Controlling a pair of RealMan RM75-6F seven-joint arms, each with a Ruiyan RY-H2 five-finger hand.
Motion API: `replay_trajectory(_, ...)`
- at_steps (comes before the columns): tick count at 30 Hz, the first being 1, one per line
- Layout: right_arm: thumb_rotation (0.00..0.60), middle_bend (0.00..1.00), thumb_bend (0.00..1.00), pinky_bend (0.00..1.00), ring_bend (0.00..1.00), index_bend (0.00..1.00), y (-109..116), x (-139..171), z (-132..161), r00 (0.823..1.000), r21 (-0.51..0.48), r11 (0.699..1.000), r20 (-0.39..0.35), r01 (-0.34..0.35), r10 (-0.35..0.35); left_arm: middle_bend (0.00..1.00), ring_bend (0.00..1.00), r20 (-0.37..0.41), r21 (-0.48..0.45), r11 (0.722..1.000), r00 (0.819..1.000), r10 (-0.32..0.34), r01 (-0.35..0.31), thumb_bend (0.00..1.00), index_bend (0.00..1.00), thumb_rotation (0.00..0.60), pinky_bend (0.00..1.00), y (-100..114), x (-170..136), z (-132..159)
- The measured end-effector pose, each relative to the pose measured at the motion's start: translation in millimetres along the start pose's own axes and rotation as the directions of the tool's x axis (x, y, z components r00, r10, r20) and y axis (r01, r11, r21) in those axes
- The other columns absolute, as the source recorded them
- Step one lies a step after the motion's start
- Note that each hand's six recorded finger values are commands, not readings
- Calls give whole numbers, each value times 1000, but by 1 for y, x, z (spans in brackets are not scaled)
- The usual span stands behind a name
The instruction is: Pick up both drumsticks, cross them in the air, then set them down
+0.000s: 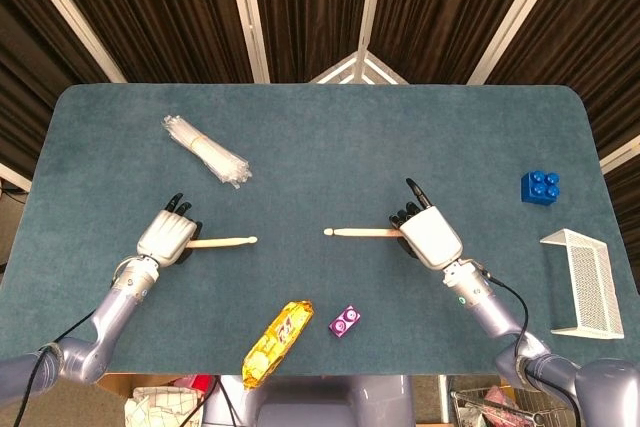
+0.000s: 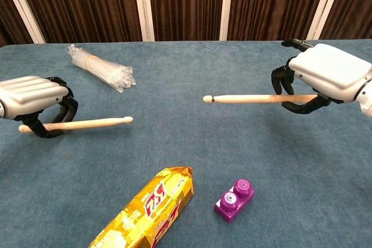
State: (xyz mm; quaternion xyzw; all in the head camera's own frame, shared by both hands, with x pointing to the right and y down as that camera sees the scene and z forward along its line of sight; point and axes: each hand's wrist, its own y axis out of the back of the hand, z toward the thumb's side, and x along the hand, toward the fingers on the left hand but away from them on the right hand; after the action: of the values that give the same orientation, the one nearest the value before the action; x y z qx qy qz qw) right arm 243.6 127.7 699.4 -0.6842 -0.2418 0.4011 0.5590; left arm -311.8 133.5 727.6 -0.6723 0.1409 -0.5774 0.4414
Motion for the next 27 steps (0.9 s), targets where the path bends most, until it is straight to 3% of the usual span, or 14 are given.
replay_trajectory(5, 600, 711, 486, 0, 452, 767, -7, -3, 1, 1000, 2, 1000, 9, -26, 26, 582, 156, -17, 25, 1000, 1000, -14, 15, 529, 586, 600, 0, 0, 1, -2)
replay_trajectory(18, 600, 711, 485, 0, 452, 767, -18, -8, 3, 997, -26, 998, 41, -56, 57, 464, 94, -43, 100, 994, 998, -48, 52, 529, 391, 600, 0, 10, -1, -7)
replay_trajectory(23, 600, 711, 485, 0, 452, 766, -18, -8, 3, 997, -32, 998, 50, -57, 58, 263, 12, -74, 107, 992, 996, -55, 63, 528, 270, 600, 0, 11, -5, -14)
replay_trajectory(27, 600, 711, 485, 0, 452, 766, -19, -10, 4, 997, -23, 998, 52, -61, 62, 65, 0, -86, 101, 992, 994, -63, 71, 396, 125, 600, 0, 15, -8, -17)
